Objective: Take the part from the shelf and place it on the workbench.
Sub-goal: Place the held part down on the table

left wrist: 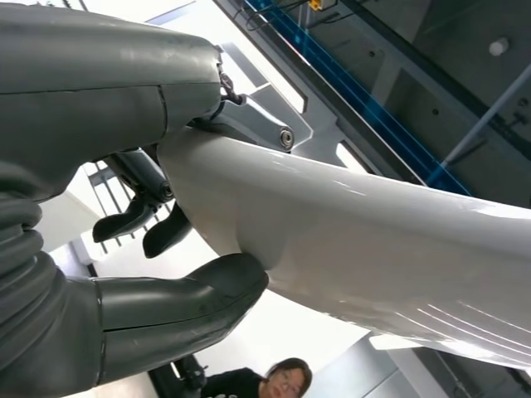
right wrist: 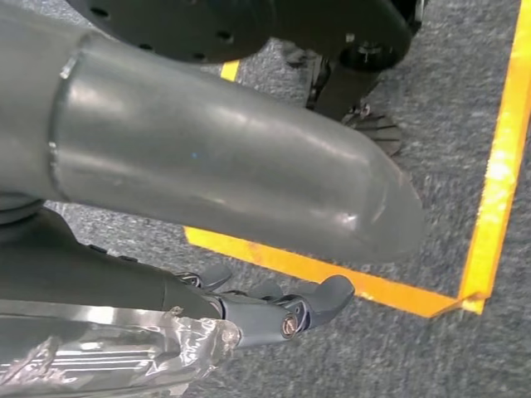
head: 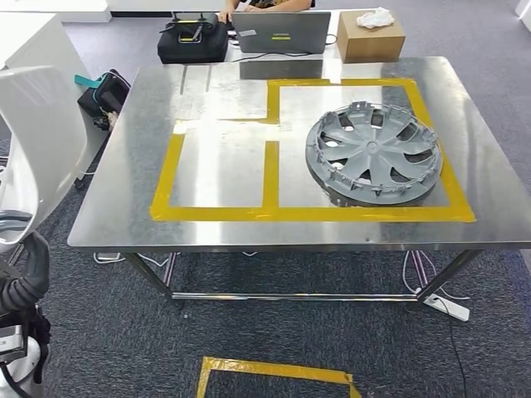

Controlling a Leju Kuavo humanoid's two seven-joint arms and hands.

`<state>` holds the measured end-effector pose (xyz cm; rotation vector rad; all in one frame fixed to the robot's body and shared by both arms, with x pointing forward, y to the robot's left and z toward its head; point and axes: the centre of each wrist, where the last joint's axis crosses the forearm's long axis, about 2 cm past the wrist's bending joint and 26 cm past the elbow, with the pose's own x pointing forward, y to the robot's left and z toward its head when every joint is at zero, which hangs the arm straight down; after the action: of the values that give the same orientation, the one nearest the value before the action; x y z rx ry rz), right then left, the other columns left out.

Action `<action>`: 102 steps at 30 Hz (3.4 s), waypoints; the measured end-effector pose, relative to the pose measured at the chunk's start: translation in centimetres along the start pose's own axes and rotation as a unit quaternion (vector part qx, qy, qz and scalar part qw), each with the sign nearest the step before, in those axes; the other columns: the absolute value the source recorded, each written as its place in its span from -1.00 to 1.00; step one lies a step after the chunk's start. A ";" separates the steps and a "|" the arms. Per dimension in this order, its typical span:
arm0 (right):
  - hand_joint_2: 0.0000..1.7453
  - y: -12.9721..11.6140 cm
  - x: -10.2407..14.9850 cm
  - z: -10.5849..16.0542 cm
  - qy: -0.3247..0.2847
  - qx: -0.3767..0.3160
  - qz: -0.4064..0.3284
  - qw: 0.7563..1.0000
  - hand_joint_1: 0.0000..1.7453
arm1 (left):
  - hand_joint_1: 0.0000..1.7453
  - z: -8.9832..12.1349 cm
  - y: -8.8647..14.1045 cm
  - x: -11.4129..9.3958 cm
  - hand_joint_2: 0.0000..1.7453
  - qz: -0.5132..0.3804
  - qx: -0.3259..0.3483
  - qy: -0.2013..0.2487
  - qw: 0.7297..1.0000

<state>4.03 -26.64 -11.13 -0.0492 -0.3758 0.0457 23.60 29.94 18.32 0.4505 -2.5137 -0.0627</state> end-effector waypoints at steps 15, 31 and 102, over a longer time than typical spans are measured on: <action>-1.00 0.2 0.0 0.0 0.000 0.004 0.004 1.000 -1.00 | 1.00 -0.1 0.0 0.0 1.00 0.000 0.000 -0.002 1.000; -1.00 0.5 0.6 -0.1 -0.002 0.018 0.024 1.000 -1.00 | 1.00 -2.3 -2.1 -1.3 1.00 0.010 -0.055 -0.013 0.998; -1.00 1.5 3.5 -0.7 0.021 0.066 0.131 0.989 -1.00 | 1.00 4.3 -21.0 -8.8 1.00 -0.305 -0.526 0.252 0.753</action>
<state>7.47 -25.01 -10.55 0.0313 -0.3220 0.3295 34.43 12.82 7.00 0.6376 -1.3626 -1.3287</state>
